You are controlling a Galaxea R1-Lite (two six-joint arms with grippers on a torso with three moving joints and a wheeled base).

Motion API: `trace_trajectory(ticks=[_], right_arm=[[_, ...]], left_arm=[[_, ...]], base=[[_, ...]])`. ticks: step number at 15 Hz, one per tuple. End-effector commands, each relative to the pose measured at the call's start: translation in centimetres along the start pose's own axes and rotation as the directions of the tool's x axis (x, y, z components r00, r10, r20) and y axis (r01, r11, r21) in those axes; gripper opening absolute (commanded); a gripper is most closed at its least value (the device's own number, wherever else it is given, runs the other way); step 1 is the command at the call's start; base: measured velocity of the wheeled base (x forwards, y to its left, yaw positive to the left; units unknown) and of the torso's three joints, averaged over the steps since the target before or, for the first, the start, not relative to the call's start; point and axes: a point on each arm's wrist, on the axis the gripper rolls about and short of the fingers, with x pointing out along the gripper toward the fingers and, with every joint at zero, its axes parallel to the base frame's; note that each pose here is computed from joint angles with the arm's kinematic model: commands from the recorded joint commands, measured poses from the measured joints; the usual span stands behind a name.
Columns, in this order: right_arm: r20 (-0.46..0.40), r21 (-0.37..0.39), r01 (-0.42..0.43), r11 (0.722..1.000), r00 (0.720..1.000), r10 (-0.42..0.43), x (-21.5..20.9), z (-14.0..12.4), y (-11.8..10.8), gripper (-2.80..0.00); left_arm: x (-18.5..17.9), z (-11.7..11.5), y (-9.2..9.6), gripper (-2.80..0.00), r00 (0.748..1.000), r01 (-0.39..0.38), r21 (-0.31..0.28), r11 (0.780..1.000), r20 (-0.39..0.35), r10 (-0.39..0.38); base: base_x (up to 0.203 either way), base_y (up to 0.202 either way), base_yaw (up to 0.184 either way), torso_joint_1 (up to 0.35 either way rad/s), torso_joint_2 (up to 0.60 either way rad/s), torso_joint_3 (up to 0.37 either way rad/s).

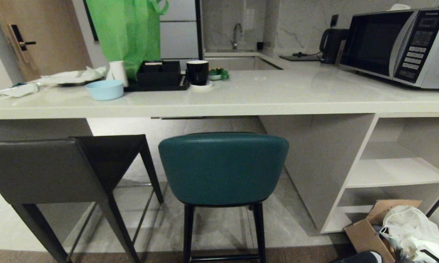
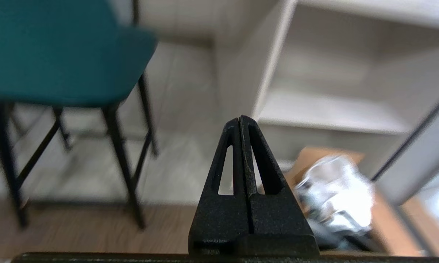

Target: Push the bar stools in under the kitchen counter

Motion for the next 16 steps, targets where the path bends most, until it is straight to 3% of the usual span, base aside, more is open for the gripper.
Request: trace_trajectory(ticks=[1, 3, 4, 5, 10, 16], right_arm=[[-0.052, -0.003, -0.021, 1.000, 0.998, 0.021, 0.9, -2.6, 0.5, -2.80], [-0.006, 0.007, -0.054, 0.999, 0.999, 0.054, 1.9, -4.0, 0.8, -2.80], [-0.010, 0.015, -0.066, 0.998, 0.998, 0.066, 1.9, -4.2, 0.9, -2.80], [-0.010, 0.015, -0.066, 0.998, 0.998, 0.066, 1.9, -4.2, 0.9, -2.80], [-0.010, 0.015, -0.066, 0.998, 0.998, 0.066, 1.9, -4.2, 0.9, -2.80], [-0.010, 0.015, -0.066, 0.998, 0.998, 0.066, 1.9, -4.2, 0.9, -2.80]], left_arm=[[0.7, -2.4, -0.2, -2.80, 0.999, 0.017, 0.001, 1.000, -0.039, -0.017], [1.3, -3.3, -0.4, -2.80, 0.998, 0.054, -0.002, 0.999, 0.018, -0.054], [1.4, -3.5, -0.4, -2.80, 0.998, 0.070, 0.001, 0.998, 0.003, -0.070], [1.3, -4.2, -0.5, -2.80, 0.994, 0.086, -0.001, 0.996, -0.066, -0.085], [1.3, -4.3, -0.5, -2.80, 0.994, 0.091, -0.004, 0.996, -0.067, -0.091], [1.3, -4.3, -0.5, -2.80, 0.994, 0.091, -0.004, 0.996, -0.067, -0.091]], base=[[0.000, 0.000, 0.000, 0.000, 0.00, 0.000], [0.000, 0.000, 0.000, 0.000, 0.00, 0.000], [0.000, 0.000, 0.000, 0.000, 0.00, 0.000], [0.000, 0.000, 0.000, 0.000, 0.00, 0.000], [0.000, 0.000, 0.000, 0.000, 0.00, 0.000], [-0.177, 0.000, -0.003, 0.003, 0.01, 0.002]])
